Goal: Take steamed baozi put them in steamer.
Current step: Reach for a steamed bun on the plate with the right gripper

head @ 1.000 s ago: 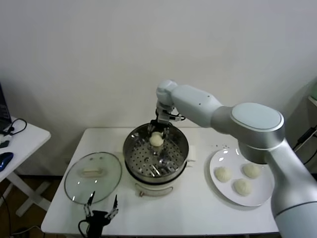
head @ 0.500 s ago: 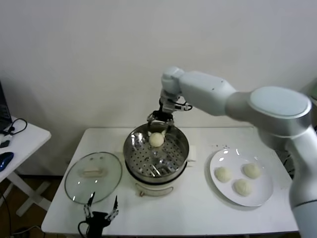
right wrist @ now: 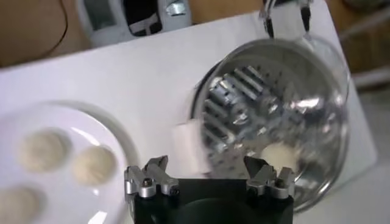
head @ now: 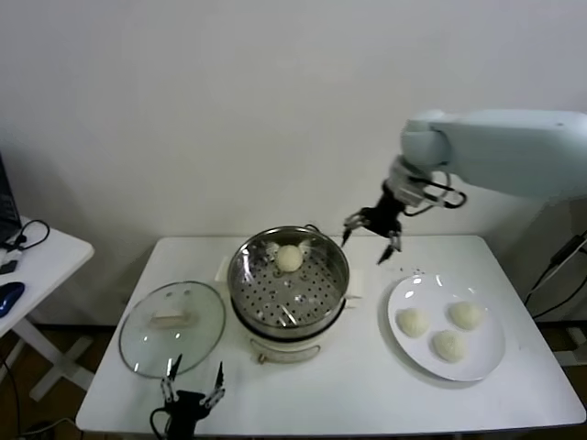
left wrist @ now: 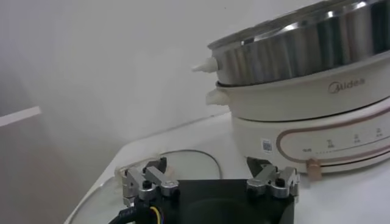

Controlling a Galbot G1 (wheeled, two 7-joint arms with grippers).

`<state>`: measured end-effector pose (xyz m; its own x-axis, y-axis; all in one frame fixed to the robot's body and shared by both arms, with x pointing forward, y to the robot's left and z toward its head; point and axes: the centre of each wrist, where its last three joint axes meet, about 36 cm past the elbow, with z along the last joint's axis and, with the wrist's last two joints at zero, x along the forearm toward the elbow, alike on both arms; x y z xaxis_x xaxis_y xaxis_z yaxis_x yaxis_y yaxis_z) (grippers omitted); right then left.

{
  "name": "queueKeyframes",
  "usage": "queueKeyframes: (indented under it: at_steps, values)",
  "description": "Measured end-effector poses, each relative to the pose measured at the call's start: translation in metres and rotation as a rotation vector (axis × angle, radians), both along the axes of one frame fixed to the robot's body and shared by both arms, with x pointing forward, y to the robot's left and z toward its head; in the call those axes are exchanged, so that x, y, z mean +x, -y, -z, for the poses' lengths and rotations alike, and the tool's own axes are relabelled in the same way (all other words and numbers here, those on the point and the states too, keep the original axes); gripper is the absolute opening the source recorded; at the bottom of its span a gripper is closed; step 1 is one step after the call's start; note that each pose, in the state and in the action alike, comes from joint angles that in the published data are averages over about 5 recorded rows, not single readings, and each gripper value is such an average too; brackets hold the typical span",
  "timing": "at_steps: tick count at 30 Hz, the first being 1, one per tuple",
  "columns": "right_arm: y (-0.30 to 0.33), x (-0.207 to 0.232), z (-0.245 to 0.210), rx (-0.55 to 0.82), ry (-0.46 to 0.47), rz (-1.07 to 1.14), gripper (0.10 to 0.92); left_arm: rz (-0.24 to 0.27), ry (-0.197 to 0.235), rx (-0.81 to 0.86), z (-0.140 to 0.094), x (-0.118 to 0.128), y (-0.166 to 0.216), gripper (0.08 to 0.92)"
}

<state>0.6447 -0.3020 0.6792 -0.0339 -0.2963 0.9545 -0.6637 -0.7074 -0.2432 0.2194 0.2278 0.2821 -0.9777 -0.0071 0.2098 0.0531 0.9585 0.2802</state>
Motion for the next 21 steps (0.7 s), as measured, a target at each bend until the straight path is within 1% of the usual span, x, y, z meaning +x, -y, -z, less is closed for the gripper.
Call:
queueKeyframes:
  at_steps: [5,10,15,21]
  values:
    - [0.033,-0.029,0.025,-0.039,-0.027,0.307,0.823,-0.002,-0.002,0.001,0.001,0.000,-0.001,0.823]
    - [0.049,-0.047,0.050,-0.099,-0.051,0.525,0.823,0.000,-0.004,0.003,0.004,0.000,-0.001,0.823]
    - [0.052,-0.055,0.077,-0.150,-0.076,0.646,0.823,0.000,-0.008,0.011,0.006,-0.001,-0.002,0.823]
    - [0.048,-0.052,0.109,-0.173,-0.094,0.710,0.823,-0.005,-0.016,0.021,0.008,-0.003,-0.005,0.823]
